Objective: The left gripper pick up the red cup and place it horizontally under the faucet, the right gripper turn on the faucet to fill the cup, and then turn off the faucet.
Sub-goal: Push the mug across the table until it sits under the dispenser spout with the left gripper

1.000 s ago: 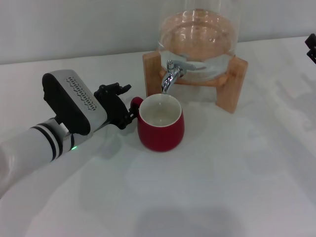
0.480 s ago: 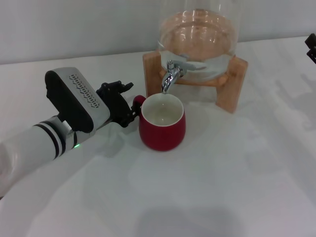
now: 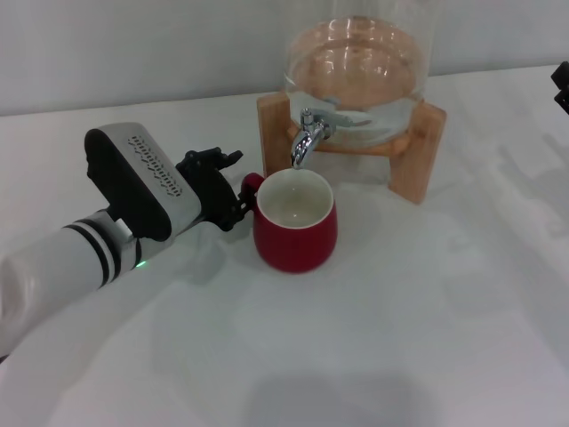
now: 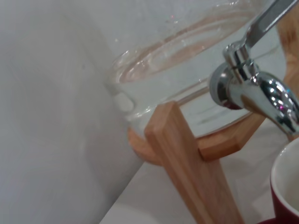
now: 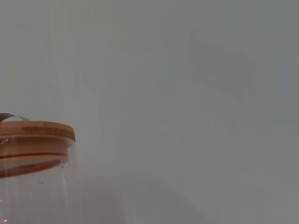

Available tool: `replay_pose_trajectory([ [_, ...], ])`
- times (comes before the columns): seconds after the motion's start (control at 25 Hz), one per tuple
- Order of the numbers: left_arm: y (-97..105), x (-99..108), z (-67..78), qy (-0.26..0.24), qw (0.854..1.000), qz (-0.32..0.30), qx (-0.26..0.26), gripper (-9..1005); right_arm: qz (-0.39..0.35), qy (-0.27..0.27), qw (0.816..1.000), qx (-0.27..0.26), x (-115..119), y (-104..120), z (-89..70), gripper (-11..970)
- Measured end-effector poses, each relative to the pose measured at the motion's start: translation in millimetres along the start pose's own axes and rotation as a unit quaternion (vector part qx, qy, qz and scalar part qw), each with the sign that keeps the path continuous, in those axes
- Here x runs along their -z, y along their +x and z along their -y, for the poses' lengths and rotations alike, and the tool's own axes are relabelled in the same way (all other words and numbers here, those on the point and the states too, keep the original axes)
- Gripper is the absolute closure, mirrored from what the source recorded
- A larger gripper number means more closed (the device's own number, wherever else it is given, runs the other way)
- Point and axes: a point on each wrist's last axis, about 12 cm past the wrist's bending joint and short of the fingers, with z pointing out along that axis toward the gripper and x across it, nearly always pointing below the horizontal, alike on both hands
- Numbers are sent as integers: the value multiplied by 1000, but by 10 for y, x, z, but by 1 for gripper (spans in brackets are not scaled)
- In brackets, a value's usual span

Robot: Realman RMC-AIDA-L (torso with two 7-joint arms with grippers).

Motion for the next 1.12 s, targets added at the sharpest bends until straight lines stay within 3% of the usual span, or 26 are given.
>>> replay_pose_trajectory([
  [1.12, 25, 33, 93, -2, 1000, 3, -4, 506, 1, -1, 1000, 0, 12, -2, -2, 91],
])
